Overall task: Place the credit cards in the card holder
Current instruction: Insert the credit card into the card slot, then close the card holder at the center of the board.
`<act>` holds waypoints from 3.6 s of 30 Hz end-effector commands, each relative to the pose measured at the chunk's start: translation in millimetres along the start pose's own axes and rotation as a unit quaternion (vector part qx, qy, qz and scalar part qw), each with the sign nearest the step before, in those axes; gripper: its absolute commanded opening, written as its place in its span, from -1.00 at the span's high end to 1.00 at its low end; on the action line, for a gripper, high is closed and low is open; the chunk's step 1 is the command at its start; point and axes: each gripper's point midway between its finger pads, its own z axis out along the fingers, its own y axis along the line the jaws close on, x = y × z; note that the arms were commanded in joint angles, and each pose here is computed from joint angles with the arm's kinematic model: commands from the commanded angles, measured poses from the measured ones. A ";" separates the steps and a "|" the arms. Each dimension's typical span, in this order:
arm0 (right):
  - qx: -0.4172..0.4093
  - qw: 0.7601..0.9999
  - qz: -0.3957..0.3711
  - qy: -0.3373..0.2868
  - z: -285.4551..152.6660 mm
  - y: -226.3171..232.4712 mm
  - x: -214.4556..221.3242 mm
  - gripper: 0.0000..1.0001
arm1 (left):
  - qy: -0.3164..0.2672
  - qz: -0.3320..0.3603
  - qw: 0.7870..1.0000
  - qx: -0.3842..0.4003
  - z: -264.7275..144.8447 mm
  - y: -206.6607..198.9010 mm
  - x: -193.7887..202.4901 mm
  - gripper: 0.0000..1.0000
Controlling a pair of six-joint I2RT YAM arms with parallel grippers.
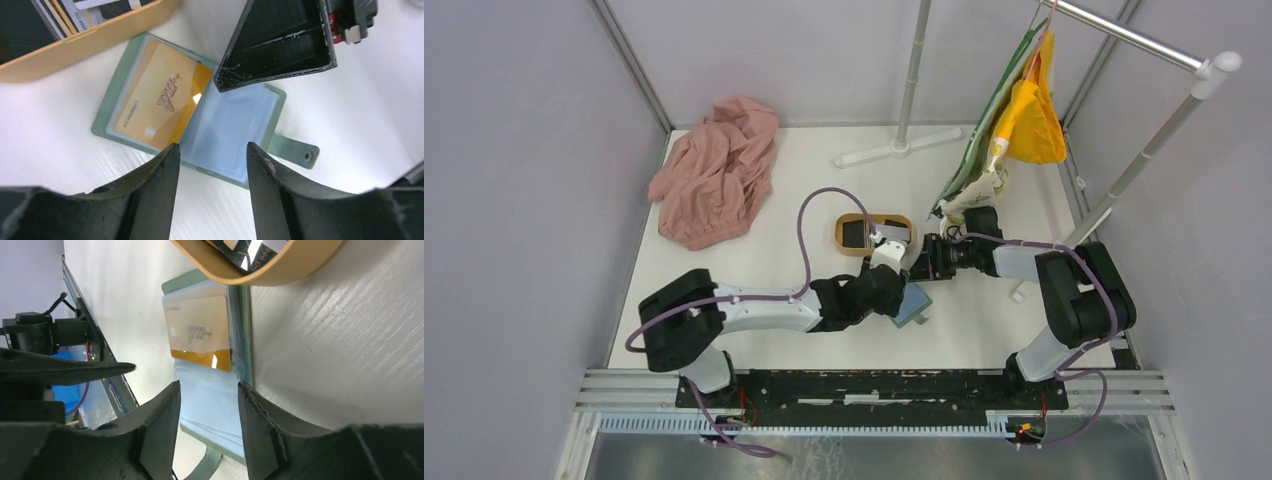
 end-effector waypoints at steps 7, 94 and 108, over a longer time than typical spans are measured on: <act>-0.021 0.981 -0.188 -0.041 -14.9 19.2 -28.6 0.01 | -0.050 -0.099 0.989 0.092 -5.5 54.7 -34.0 -0.09; 0.051 0.809 -0.563 0.160 18.1 -17.5 31.0 0.88 | 0.027 -0.297 0.931 0.213 18.0 37.7 22.5 -0.23; 0.016 0.822 -0.548 0.152 18.8 -2.8 34.3 0.88 | -0.007 -0.328 0.896 0.301 4.2 21.7 -5.9 -0.06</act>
